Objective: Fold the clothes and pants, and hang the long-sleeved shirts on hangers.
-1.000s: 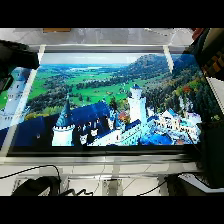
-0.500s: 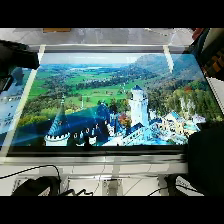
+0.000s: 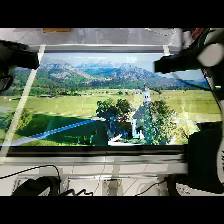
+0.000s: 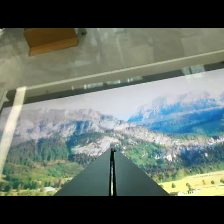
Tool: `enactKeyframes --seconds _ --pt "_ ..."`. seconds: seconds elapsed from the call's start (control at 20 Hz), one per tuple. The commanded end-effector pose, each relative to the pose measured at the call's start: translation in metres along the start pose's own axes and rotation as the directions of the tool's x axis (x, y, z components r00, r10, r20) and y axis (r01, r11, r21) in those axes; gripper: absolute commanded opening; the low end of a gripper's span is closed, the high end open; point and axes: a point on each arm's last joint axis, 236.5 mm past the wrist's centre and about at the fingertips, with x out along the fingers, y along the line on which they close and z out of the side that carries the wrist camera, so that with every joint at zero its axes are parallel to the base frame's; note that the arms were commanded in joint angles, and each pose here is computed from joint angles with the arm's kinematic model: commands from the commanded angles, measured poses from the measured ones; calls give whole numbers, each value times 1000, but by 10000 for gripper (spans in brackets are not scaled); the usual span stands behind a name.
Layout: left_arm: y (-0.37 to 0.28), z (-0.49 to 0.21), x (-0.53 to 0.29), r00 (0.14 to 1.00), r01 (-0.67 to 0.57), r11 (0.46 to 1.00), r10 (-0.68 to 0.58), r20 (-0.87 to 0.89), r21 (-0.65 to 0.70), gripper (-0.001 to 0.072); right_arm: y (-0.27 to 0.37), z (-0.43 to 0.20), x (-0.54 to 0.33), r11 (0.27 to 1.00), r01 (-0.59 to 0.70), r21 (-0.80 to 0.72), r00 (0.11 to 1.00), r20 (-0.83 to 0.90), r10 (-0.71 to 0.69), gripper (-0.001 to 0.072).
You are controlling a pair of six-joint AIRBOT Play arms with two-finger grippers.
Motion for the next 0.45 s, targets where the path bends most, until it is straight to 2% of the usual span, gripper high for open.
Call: enactKeyframes --seconds 0.0,0.15,0.4 --pt "0 0 0 1000 -1 1000 1 1 0 22 26 -16 43 995 40 -95 995 -83 -48 54" --pt "0 0 0 1000 -1 1000 1 1 0 22 21 -17 50 990 96 -107 990 -90 -106 55" --pt "0 0 0 1000 -1 1000 1 1 0 22 26 -17 50 992 76 -96 992 -89 -85 55"
